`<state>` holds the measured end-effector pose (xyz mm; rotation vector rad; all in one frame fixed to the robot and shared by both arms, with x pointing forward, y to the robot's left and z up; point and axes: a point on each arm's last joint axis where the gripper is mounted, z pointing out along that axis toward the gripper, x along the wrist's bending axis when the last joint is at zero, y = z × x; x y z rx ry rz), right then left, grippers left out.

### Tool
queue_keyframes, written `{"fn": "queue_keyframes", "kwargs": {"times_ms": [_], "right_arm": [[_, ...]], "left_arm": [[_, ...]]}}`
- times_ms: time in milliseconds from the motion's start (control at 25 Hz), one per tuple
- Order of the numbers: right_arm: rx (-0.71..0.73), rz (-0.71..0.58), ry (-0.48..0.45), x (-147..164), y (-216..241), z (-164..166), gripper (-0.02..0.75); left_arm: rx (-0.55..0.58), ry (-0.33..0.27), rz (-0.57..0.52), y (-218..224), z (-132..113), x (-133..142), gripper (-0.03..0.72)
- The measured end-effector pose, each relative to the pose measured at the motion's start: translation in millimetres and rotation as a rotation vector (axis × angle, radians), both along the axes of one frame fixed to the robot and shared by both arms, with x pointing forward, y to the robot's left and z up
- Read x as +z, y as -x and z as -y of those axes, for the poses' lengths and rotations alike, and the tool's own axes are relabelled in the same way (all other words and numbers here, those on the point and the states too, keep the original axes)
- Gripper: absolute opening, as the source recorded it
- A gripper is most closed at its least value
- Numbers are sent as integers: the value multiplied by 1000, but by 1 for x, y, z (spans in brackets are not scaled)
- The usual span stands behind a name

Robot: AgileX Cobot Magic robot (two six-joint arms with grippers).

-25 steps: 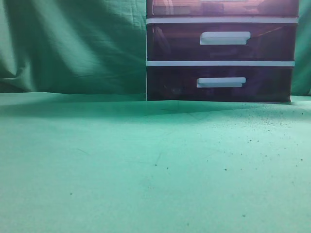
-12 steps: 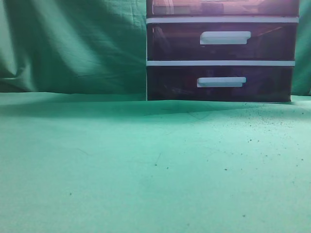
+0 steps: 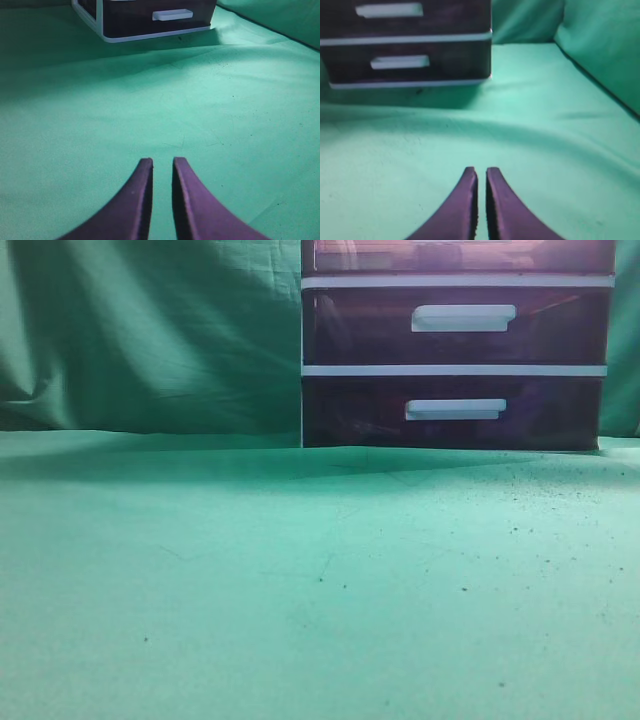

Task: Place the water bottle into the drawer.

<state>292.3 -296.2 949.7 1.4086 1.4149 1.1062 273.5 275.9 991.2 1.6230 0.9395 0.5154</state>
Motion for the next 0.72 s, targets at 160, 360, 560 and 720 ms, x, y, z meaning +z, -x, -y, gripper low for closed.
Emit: {"fn": "queue_keyframes", "kwargs": {"times_ms": [160, 360, 560, 720], "right_arm": [[-19, -28, 0, -3, 1, 1, 49], [-22, -36, 0, -4, 1, 1, 49], [-22, -38, 0, -4, 1, 1, 49], [-22, -38, 0, -4, 1, 1, 49]], "left_arm": [[0, 0, 0, 0, 0, 0, 76], [0, 0, 0, 0, 0, 0, 76], [0, 0, 0, 0, 0, 0, 76], [0, 0, 0, 0, 0, 0, 76]]}}
